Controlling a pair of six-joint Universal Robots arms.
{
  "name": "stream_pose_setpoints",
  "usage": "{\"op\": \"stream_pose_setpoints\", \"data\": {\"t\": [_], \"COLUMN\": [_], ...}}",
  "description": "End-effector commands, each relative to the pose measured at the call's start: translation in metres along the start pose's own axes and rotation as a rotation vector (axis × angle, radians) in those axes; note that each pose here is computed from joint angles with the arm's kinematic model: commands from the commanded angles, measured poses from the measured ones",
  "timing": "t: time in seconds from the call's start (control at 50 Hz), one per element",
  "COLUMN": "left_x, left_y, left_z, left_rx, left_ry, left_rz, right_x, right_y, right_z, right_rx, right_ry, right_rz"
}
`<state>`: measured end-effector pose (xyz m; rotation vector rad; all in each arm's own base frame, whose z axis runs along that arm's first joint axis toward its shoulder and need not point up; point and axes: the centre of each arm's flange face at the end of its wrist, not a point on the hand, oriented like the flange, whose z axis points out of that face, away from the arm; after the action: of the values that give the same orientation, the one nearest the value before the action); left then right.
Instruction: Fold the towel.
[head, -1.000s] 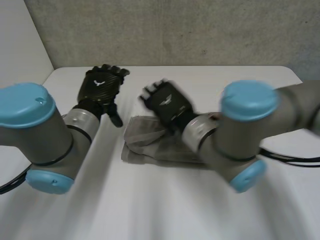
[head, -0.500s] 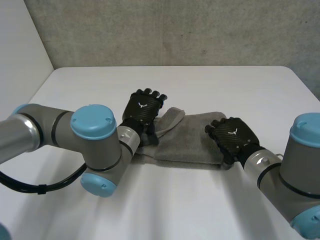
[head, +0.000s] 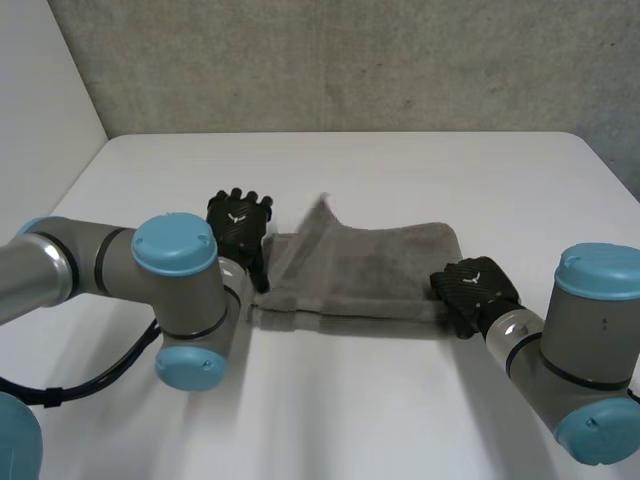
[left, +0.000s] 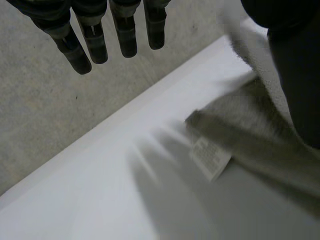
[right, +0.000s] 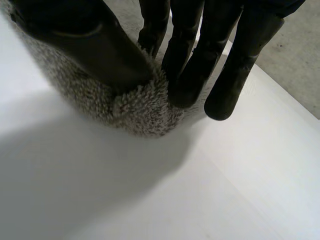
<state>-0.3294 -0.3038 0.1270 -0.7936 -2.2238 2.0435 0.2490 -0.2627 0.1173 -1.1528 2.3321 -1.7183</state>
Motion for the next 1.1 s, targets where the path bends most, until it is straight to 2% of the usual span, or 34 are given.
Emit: {"op": "stream_pose_setpoints", "data": {"t": [0.02,0.18,0.28,0.34,0.38,0.4,0.44,0.46,0.48,0.5,0.54,0.56,0.64,0.74,0.88,0.92,0.94,0.98,1.04,1.1], "left_x": [0.003,0.003,0.005,0.003,-0.006,-0.006,-0.016,-0.016,-0.025,-0.025,-0.045,-0.045,-0.071,-0.08,-0.079,-0.078,-0.078,-0.078,-0.076,-0.068], "left_y": [0.008,0.004,-0.012,-0.018,-0.028,-0.028,-0.035,-0.035,-0.036,-0.036,-0.039,-0.039,-0.043,-0.045,-0.047,-0.05,-0.05,-0.052,-0.055,-0.063], "left_z": [-0.012,-0.028,-0.049,-0.053,-0.057,-0.057,-0.06,-0.06,-0.059,-0.059,-0.056,-0.056,-0.053,-0.051,-0.05,-0.049,-0.049,-0.048,-0.048,-0.049], "left_rx": [-0.034,-0.062,-0.046,-0.035,-0.016,-0.016,-0.002,-0.002,-0.002,-0.002,0.002,0.002,0.013,0.025,0.04,0.051,0.051,0.061,0.069,0.111], "left_ry": [0.016,0.018,0.038,0.036,0.019,0.019,-0.004,-0.004,-0.025,-0.026,-0.067,-0.067,-0.13,-0.154,-0.125,-0.112,-0.112,-0.109,-0.103,-0.085], "left_rz": [0.027,0.023,0.011,-0.004,-0.04,-0.041,-0.067,-0.067,-0.073,-0.073,-0.086,-0.086,-0.107,-0.157,-0.195,-0.197,-0.197,-0.2,-0.203,-0.216], "right_x": [0.013,0.031,0.039,0.036,0.005,0.005,-0.037,-0.037,-0.059,-0.059,-0.098,-0.098,-0.146,-0.156,-0.143,-0.124,-0.124,-0.105,-0.097,-0.067], "right_y": [-0.002,-0.015,-0.047,-0.061,-0.094,-0.094,-0.119,-0.119,-0.121,-0.121,-0.113,-0.113,-0.088,-0.067,-0.079,-0.097,-0.097,-0.108,-0.114,-0.126], "right_z": [0.0,-0.004,-0.001,-0.002,-0.007,-0.008,-0.016,-0.016,-0.016,-0.016,-0.015,-0.015,-0.018,-0.012,-0.015,-0.021,-0.021,-0.027,-0.031,-0.037], "right_rx": [-0.002,0.029,0.135,0.182,0.323,0.323,0.467,0.468,0.509,0.509,0.555,0.555,0.564,0.46,0.434,0.449,0.449,0.46,0.47,0.464], "right_ry": [0.04,0.094,0.135,0.137,0.066,0.066,-0.055,-0.055,-0.126,-0.127,-0.267,-0.267,-0.459,-0.529,-0.5,-0.463,-0.463,-0.431,-0.416,-0.348], "right_rz": [-0.04,-0.159,-0.292,-0.315,-0.372,-0.372,-0.418,-0.418,-0.443,-0.443,-0.503,-0.504,-0.609,-0.647,-0.535,-0.392,-0.392,-0.25,-0.185,-0.013]}}
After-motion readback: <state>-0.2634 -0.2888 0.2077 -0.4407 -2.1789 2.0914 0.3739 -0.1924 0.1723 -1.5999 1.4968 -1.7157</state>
